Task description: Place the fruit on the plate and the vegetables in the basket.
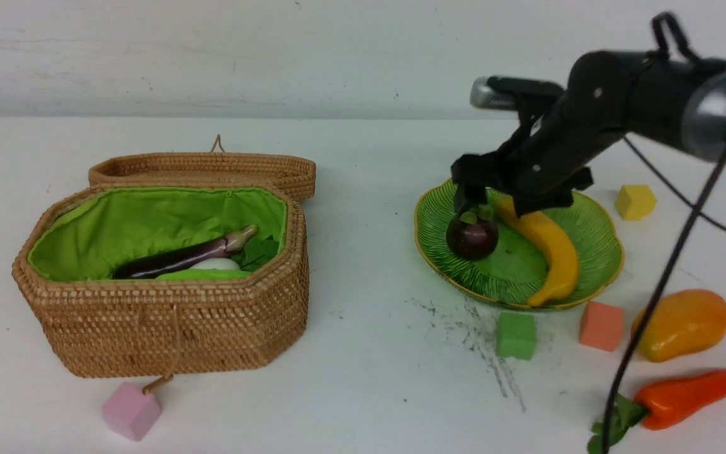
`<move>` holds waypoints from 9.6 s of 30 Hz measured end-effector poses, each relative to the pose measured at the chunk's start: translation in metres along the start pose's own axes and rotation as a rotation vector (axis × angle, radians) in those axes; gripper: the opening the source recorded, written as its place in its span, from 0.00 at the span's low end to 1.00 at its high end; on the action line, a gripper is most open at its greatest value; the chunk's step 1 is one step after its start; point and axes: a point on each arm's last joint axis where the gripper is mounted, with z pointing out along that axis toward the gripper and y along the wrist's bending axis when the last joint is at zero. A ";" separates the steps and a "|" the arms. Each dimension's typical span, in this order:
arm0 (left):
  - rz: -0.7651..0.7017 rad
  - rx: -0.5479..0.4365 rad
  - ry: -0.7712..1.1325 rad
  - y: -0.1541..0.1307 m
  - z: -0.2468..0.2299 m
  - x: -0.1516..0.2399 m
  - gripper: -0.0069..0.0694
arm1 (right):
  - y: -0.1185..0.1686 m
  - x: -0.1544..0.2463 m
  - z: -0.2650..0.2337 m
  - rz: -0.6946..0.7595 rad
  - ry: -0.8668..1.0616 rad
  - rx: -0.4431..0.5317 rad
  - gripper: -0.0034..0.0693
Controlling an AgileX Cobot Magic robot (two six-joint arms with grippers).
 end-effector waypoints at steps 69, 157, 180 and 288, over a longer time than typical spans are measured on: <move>0.000 0.000 0.000 0.000 0.000 0.000 0.40 | -0.113 0.018 0.013 0.009 -0.113 0.056 0.76; 0.000 0.000 0.000 0.000 0.000 0.000 0.40 | 0.222 0.011 0.072 -0.705 -0.313 -0.704 0.51; 0.000 0.000 0.000 0.000 0.000 0.000 0.40 | 0.076 0.021 -0.202 -0.586 -0.129 -0.282 0.65; 0.000 0.000 0.000 0.000 0.000 0.000 0.40 | -0.083 0.376 -0.162 -0.127 -0.654 0.333 0.15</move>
